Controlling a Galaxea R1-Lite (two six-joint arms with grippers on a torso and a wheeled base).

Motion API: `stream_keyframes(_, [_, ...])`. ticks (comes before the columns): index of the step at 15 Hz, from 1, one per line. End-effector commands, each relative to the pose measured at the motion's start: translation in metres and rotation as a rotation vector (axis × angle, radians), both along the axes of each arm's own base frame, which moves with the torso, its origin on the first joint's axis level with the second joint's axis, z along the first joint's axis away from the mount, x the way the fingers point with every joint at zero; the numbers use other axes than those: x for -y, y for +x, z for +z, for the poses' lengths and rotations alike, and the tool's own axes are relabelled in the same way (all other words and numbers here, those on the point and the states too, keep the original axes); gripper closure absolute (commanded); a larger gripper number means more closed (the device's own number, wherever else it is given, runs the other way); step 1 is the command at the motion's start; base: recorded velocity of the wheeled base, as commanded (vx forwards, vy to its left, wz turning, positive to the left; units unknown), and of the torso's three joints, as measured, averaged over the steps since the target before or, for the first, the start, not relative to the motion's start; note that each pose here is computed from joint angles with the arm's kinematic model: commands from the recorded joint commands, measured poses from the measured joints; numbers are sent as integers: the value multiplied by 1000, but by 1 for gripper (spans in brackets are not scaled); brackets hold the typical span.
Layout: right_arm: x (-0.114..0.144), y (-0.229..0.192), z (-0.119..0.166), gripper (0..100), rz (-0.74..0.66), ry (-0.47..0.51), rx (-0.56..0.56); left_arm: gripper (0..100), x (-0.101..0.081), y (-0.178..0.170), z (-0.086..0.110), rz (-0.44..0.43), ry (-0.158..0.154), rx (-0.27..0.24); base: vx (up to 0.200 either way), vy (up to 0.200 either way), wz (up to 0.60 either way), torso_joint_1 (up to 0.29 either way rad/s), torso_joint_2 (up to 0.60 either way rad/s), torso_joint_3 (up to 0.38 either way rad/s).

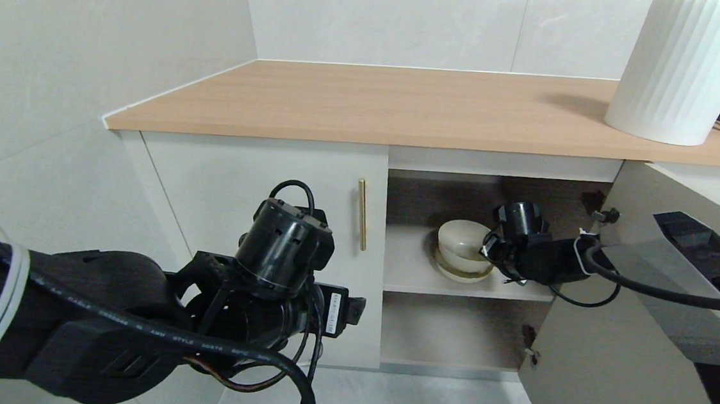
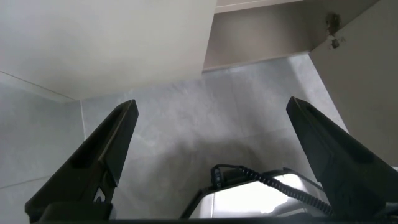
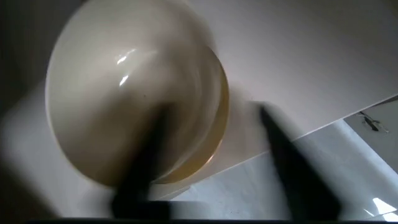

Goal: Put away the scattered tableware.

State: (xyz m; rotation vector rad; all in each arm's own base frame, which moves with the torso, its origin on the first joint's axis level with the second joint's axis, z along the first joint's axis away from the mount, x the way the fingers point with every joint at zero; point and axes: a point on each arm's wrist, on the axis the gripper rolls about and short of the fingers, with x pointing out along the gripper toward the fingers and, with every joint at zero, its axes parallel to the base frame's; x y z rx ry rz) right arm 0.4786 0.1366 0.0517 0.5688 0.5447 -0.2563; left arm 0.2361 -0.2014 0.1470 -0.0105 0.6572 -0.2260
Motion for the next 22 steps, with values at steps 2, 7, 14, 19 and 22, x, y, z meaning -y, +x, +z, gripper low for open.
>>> stream_keyframes(2, [-1,-3,2,0,4,-4,-15,0,0,0,-1,2,1,-1,0,0,0,0,0,0])
stream_keyframes(7, [-4,-51,36,0,78,-13,-118,0,-14,1,16,41,-55,31,0,0,0,0,0,0])
stream_keyframes(14, [14,-213,113,0,491,-105,-120,0,-85,-57,36,39,-32,25,0,0,0,0,0,0])
stream_keyframes(19, [29,-284,125,0,640,-182,-64,0,-111,-79,27,80,-35,12,0,0,0,0,0,0])
stream_keyframes(22, [26,-295,127,0,680,-219,-85,0,-109,-77,26,75,-35,4,0,0,0,0,0,0])
